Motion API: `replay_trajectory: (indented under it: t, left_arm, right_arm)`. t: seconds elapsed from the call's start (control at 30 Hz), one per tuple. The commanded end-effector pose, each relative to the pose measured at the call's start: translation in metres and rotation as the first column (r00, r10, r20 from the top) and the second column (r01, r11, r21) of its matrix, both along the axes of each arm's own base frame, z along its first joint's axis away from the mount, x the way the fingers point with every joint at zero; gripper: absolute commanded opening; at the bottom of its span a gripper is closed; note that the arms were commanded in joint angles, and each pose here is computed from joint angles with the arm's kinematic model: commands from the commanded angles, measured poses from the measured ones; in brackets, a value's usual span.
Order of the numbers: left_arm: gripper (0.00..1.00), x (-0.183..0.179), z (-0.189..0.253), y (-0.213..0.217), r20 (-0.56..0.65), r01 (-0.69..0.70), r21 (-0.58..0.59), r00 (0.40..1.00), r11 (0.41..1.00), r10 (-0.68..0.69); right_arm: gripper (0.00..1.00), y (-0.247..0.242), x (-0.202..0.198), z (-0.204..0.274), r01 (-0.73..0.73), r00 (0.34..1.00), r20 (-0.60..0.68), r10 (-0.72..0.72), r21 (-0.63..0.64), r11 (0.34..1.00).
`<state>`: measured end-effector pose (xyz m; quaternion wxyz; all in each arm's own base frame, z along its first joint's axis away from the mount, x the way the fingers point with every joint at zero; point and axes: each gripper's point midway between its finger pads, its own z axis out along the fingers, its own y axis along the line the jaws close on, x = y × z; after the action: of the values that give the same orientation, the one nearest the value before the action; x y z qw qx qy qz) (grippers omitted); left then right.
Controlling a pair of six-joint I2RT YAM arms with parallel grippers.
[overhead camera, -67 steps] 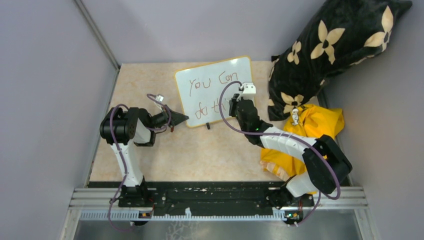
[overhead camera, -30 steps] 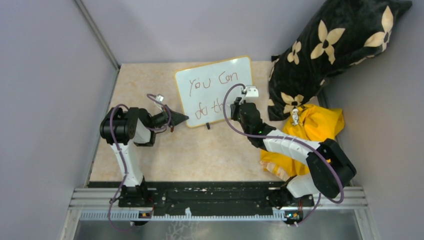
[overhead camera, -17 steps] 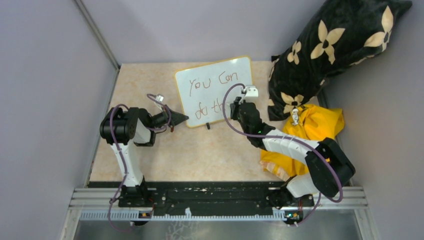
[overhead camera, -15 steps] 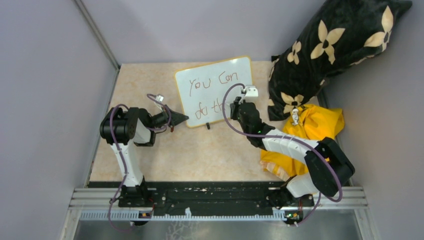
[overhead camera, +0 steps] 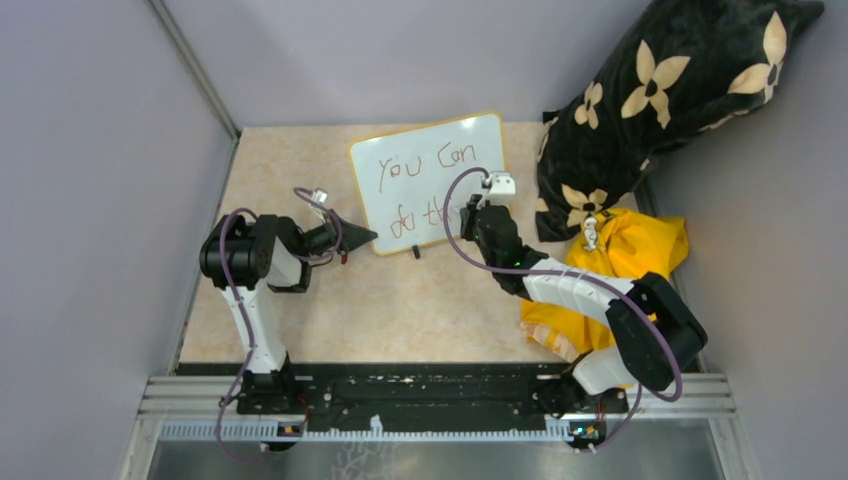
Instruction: Write a sentence on the whiteboard
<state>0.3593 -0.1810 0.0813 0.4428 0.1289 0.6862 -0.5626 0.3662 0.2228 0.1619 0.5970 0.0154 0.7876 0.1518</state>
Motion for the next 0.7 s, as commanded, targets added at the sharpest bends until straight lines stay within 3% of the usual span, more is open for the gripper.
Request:
replay_trajectory:
  t: [0.0,0.43,0.67]
  left_arm:
    - [0.0,-0.001,-0.003,-0.003,-0.019,0.016,-0.001,1.0,1.0,-0.016]
    - [0.0,-0.001,-0.004,-0.003,-0.021,0.015,-0.001,1.0,1.0,-0.015]
    - [0.0,-0.002,-0.004,-0.003,-0.021,0.016,-0.001,1.0,1.0,-0.016]
  right_arm:
    - [0.0,-0.003,0.002,0.008,0.015,1.0,0.022,-0.016,0.046,0.999]
    - [0.0,-0.007,-0.008,-0.004,0.008,1.0,-0.006,-0.008,0.053,0.999]
    - [0.0,-0.006,-0.009,0.021,0.0,0.999,0.031,-0.004,0.103,0.995]
